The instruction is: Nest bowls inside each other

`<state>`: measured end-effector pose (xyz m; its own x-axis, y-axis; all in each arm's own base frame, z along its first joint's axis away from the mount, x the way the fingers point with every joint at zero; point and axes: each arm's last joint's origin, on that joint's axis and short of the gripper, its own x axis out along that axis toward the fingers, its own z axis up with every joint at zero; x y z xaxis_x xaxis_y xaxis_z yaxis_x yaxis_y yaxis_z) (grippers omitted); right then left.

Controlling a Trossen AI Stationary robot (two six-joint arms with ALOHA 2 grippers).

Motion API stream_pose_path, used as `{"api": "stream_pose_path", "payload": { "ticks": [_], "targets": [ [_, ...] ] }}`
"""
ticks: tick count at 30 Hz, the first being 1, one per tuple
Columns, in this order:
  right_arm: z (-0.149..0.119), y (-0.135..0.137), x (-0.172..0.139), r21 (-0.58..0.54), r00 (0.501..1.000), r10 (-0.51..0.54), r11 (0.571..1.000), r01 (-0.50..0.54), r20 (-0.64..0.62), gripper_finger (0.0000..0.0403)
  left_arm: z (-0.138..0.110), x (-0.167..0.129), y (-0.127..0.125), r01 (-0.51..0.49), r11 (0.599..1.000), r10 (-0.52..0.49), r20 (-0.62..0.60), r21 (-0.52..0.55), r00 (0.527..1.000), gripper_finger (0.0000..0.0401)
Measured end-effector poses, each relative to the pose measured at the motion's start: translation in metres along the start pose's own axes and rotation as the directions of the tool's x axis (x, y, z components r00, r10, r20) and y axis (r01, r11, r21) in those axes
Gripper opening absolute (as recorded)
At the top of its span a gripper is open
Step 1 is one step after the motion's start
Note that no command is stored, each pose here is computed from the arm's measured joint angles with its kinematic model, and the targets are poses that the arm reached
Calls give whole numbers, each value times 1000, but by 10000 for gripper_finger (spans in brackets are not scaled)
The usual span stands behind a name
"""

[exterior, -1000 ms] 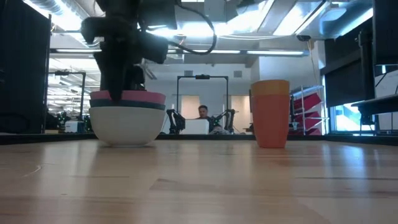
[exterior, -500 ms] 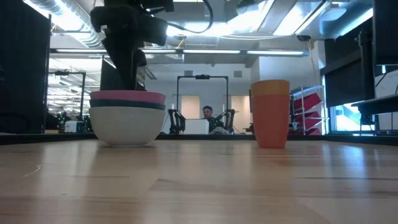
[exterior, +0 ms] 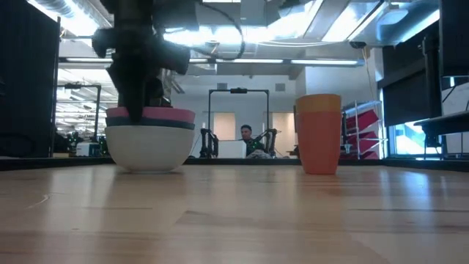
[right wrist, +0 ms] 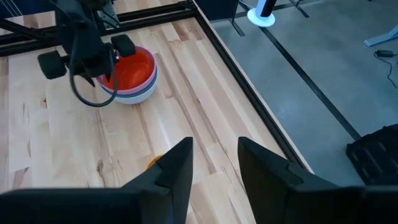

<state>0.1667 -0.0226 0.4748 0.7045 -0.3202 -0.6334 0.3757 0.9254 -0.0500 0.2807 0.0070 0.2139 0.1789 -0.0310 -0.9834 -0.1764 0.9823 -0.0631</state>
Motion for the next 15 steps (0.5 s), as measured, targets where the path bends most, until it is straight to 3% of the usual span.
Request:
{"api": "stream_pose_path", "payload": {
  "ticks": [6,15],
  "targets": [
    [0,1,1,4,1000,21,1000,-20,-6,115,-5,12,5,-11,1000,11,-10,-9,1000,142],
    [-3,3,7,3,998,32,999,-32,-47,115,-2,11,0,-9,1000,9,19,12,1000,83]
  ]
}}
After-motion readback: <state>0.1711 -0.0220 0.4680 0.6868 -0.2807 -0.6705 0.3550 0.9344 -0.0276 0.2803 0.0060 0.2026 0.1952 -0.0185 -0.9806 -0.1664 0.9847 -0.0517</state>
